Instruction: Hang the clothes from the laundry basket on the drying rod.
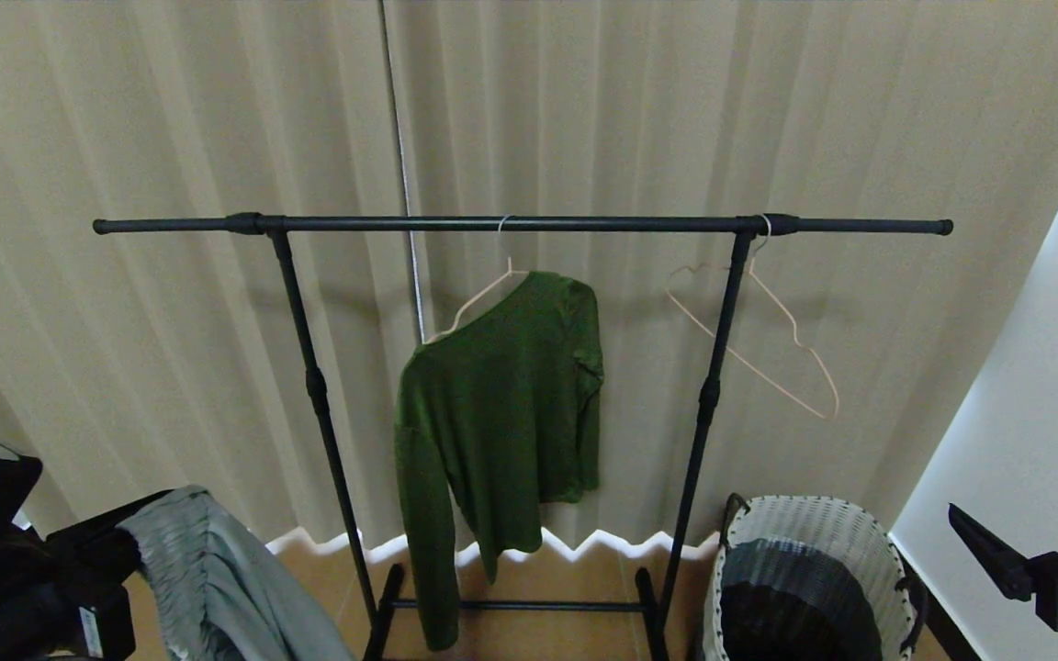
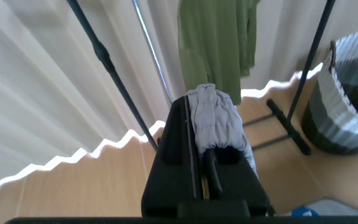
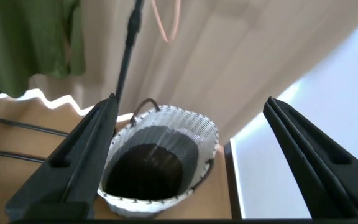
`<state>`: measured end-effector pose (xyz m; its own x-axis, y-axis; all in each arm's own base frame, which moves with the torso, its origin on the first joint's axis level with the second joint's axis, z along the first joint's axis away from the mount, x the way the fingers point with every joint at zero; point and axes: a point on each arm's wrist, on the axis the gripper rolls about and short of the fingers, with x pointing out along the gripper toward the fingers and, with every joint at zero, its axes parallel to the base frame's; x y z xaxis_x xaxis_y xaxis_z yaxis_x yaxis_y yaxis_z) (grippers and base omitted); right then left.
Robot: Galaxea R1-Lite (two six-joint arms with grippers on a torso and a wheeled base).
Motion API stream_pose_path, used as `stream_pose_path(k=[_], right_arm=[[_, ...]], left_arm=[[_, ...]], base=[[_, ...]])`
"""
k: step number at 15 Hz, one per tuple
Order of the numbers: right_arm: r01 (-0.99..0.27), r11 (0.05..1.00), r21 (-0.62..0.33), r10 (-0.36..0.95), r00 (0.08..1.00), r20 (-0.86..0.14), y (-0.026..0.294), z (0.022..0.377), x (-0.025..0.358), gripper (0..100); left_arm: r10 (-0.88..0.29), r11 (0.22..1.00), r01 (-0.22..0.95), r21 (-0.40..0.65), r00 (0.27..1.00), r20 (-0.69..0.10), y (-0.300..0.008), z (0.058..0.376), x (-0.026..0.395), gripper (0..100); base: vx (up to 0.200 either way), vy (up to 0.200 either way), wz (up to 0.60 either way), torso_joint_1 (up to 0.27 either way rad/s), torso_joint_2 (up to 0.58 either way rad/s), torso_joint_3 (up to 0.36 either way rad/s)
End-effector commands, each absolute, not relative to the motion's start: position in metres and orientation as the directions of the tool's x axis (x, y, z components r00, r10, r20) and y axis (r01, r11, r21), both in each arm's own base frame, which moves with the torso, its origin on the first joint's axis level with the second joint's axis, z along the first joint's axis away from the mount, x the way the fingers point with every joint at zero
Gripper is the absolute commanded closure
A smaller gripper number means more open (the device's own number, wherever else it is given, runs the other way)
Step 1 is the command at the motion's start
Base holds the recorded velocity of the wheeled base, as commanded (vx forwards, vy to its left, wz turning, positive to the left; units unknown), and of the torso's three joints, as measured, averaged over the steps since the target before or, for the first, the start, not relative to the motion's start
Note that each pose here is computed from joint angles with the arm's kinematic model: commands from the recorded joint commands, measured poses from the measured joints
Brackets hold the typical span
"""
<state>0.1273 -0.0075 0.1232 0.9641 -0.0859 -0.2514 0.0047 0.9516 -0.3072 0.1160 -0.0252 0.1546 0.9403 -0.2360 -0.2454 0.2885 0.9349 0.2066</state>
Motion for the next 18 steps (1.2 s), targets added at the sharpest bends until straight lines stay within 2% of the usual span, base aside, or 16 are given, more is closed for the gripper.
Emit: stream_pose_path(k=[1,3,6,8,10,13,18], right_arm=[[0.080,0.946,-0.314,-0.153,0.964,-0.216,-0.015,0.135,0.124,0],[0.086,0.947,-0.311,-0.179,0.942,-0.283,-0.019,0.150,0.126,0],[0.013,0.960,-0.281,-0.154,0.859,-0.487,-0.019,0.179,0.125,0],[-0.018,0.966,-0.259,-0.139,0.807,-0.574,-0.019,0.191,0.126,0],[-0.029,0.967,-0.253,-0.128,0.805,-0.580,-0.019,0.191,0.127,0],[-0.074,0.966,-0.249,-0.084,0.818,-0.570,-0.013,0.193,0.128,0],[-0.077,0.965,-0.250,-0.073,0.838,-0.541,-0.013,0.195,0.136,0]], left_arm=[[-0.248,0.934,0.293,0.206,0.944,-0.217,-0.025,0.159,0.113,100],[-0.293,0.922,0.335,0.196,0.932,-0.215,-0.026,0.159,0.114,100],[-0.302,0.919,0.341,0.196,0.931,-0.203,-0.026,0.164,0.116,100],[-0.301,0.921,0.338,0.195,0.933,-0.197,-0.026,0.165,0.117,100],[-0.301,0.921,0.338,0.196,0.934,-0.194,-0.026,0.166,0.117,100],[-0.301,0.921,0.337,0.194,0.934,-0.194,-0.026,0.167,0.117,100],[-0.302,0.920,0.340,0.195,0.933,-0.197,-0.026,0.166,0.117,100]], base=[[0.000,0.000,0.00,0.000,0.00,0.000],[0.000,0.000,0.00,0.000,0.00,0.000],[0.000,0.000,0.00,0.000,0.00,0.000],[0.000,0.000,0.00,0.000,0.00,0.000],[0.000,0.000,0.00,0.000,0.00,0.000],[0.200,0.000,0.00,-0.001,0.00,0.001],[0.200,0.000,0.00,0.009,0.00,0.001]])
